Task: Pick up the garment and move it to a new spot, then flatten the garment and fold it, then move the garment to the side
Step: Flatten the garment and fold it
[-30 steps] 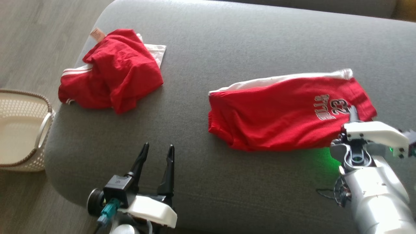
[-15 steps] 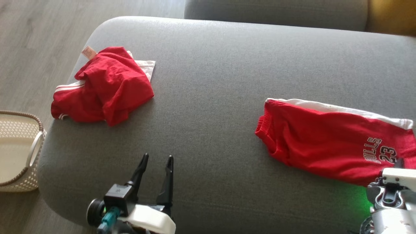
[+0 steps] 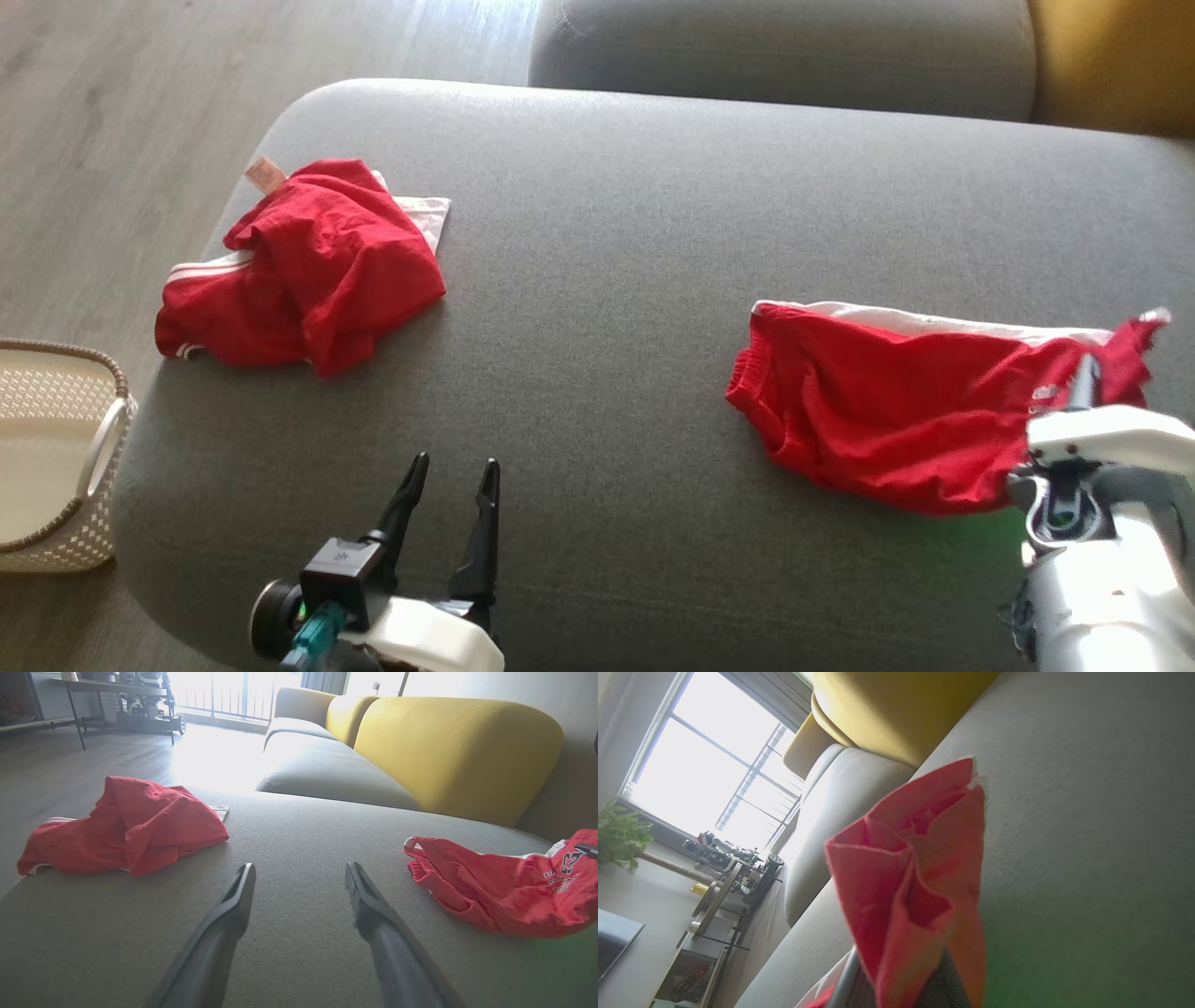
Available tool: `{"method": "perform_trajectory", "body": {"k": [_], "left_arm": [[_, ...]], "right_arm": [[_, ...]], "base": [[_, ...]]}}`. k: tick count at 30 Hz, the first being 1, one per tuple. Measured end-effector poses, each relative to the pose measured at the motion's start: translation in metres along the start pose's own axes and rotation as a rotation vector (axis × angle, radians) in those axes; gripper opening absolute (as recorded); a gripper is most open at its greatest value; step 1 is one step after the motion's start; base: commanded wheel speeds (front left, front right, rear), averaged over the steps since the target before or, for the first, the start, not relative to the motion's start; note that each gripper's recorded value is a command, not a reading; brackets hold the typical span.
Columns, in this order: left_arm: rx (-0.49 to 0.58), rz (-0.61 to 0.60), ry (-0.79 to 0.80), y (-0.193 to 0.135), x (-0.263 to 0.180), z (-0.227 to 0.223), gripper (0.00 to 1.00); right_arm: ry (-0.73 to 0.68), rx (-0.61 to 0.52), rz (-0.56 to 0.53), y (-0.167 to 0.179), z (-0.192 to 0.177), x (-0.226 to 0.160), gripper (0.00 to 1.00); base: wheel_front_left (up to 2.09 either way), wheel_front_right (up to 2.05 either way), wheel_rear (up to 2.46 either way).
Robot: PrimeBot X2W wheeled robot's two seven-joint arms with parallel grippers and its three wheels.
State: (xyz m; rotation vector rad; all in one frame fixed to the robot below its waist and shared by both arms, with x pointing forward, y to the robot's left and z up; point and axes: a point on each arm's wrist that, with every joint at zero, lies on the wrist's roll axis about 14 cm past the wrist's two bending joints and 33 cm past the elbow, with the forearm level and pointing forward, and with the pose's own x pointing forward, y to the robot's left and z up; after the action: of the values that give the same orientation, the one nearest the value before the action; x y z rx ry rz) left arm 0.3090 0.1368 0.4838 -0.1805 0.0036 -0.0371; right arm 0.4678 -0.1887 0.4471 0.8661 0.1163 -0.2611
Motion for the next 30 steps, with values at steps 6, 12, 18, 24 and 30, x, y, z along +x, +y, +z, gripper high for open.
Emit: {"method": "perform_trajectory", "body": {"k": [6,12,18,24,30], "left_arm": [[0.0,0.006,-0.017,0.001,-0.004,0.004,1.0],[-0.006,0.018,-0.006,0.005,-0.01,0.001,1.0],[-0.009,0.045,0.002,0.011,-0.014,-0.002,1.0],[-0.011,0.074,0.01,0.018,-0.018,-0.004,1.0],[-0.011,0.096,0.021,0.024,-0.022,-0.007,1.0]], "right_arm": [[0.025,-0.055,0.175,0.054,-0.008,-0.004,0.0],[0.096,-0.089,0.292,0.081,-0.036,-0.018,0.0],[0.186,-0.099,0.367,0.1,-0.069,-0.031,0.0],[0.262,-0.12,0.409,0.111,-0.096,-0.038,0.0],[0.334,-0.146,0.414,0.109,-0.12,-0.045,0.0]], "base": [[0.0,0.0,0.0],[0.0,0.0,0.0],[0.0,0.0,0.0],[0.0,0.0,0.0],[0.0,0.0,0.0]]}}
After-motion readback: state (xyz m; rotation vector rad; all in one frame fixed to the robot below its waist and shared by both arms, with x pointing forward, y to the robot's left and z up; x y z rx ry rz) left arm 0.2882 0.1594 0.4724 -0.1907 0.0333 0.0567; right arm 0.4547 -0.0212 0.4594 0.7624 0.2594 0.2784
